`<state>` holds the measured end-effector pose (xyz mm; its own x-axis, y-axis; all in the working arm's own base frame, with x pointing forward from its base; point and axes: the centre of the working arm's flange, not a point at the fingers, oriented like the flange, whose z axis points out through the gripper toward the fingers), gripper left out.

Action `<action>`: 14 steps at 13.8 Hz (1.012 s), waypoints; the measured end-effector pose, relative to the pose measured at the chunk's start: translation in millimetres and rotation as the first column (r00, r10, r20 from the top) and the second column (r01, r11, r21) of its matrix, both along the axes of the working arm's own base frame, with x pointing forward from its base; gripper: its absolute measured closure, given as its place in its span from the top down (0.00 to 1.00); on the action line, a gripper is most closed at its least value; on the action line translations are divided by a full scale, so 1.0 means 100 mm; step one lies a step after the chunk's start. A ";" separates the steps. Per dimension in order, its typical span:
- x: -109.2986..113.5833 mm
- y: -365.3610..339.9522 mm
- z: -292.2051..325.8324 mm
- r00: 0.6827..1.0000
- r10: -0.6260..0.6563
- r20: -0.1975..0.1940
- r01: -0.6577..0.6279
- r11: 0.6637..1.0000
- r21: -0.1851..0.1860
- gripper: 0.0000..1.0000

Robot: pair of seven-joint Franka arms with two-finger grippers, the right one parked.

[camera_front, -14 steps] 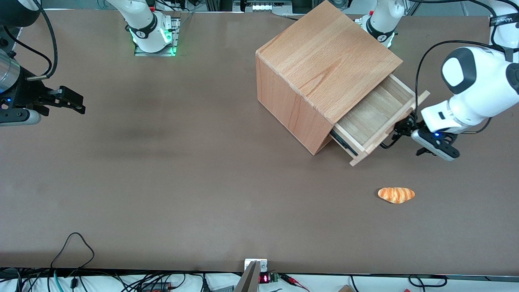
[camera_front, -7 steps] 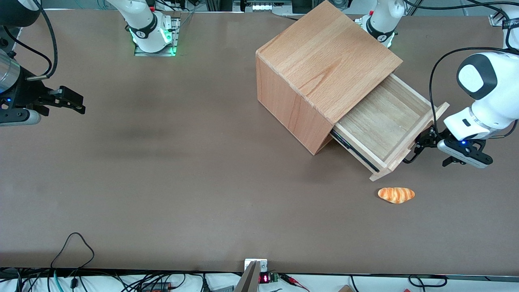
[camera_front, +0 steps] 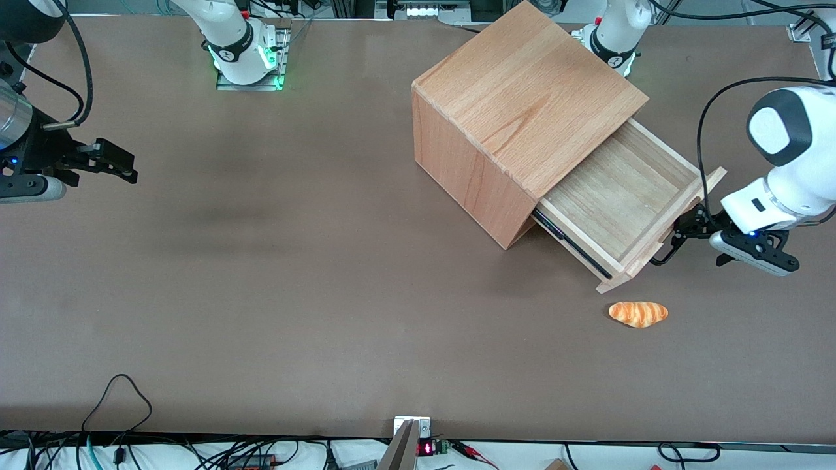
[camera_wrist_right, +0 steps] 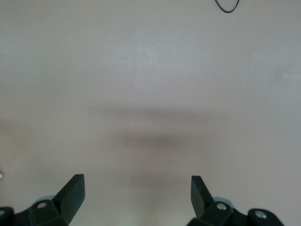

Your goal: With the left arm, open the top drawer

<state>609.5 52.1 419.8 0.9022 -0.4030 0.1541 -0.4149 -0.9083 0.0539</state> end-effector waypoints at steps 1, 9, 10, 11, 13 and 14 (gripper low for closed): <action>-0.01 0.05 0.10 1.000 -0.001 -0.020 0.001 1.000 0.001 1.00; -0.13 0.17 1.07 0.990 0.127 -0.065 -0.124 0.991 0.053 1.00; -0.16 0.16 1.20 0.985 0.159 -0.075 -0.155 0.987 0.050 1.00; -0.20 0.15 1.33 0.980 0.181 -0.078 -0.177 0.983 0.047 1.00; -0.29 0.15 1.55 0.973 0.214 -0.088 -0.212 0.977 0.039 1.00; -0.34 0.14 1.62 0.967 0.236 -0.096 -0.233 0.972 0.036 1.00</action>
<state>575.5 66.3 581.7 0.9821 -0.1810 0.0520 -0.1840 -0.9811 0.0607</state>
